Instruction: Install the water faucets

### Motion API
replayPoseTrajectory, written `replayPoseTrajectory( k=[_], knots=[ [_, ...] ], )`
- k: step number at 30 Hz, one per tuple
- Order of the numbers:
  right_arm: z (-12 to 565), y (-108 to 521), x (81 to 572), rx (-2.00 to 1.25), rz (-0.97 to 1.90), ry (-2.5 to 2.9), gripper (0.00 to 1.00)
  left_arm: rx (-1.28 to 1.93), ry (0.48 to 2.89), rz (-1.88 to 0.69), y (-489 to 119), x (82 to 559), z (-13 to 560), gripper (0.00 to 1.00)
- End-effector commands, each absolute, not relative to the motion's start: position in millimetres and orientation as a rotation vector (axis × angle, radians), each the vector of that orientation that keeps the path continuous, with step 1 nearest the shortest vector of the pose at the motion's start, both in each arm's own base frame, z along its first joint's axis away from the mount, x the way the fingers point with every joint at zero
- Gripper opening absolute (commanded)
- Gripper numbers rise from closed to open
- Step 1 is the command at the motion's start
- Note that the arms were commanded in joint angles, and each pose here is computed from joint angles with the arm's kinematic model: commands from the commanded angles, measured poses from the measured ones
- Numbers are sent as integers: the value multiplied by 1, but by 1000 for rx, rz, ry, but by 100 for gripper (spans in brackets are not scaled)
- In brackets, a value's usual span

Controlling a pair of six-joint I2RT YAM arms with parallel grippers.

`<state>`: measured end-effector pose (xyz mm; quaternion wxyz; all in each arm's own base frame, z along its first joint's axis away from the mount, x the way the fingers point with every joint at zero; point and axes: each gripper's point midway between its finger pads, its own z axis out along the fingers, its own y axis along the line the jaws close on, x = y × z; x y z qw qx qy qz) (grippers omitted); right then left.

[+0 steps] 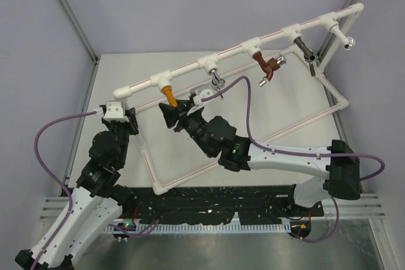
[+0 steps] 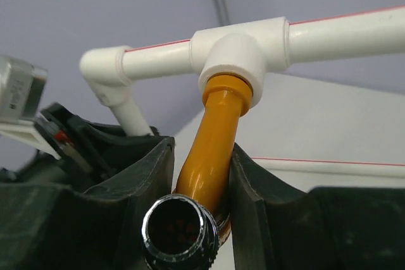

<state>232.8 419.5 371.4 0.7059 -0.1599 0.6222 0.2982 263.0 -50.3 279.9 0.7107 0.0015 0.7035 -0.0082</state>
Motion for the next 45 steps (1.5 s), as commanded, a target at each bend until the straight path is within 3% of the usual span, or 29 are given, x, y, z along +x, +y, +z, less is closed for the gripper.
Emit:
replayPoseTrajectory(
  k=[1, 5, 7, 9, 11, 15, 21, 27, 34, 38, 45],
  knots=[
    [481, 381, 206, 318, 1605, 1063, 8, 142, 1522, -255, -99, 259, 291, 0],
    [485, 364, 209, 501, 1782, 944, 11, 142, 1524, -257, -100, 259, 291, 0],
    [484, 359, 211, 566, 1831, 915, 18, 144, 1525, -258, -100, 259, 290, 0],
    [485, 354, 210, 572, 1828, 889, 28, 144, 1524, -256, -100, 259, 291, 0],
    [487, 351, 209, 526, 1778, 888, 52, 142, 1527, -253, -99, 259, 290, 0],
    [488, 347, 203, 340, 1591, 909, 81, 146, 1529, -254, -100, 260, 289, 0],
    [478, 345, 206, -6, 1162, 1077, 99, 146, 1529, -254, -100, 260, 289, 0],
    [484, 345, 199, -497, 639, 1073, 96, 149, 1532, -258, -101, 260, 289, 0],
    [451, 368, 169, -1142, -89, 834, 95, 149, 1532, -263, -102, 260, 289, 0],
    [438, 374, 166, -1318, -402, 700, 95, 149, 1532, -265, -102, 260, 288, 0],
    [417, 396, 170, -1482, -677, 578, 96, 148, 1525, -268, -102, 259, 290, 0]
  ],
)
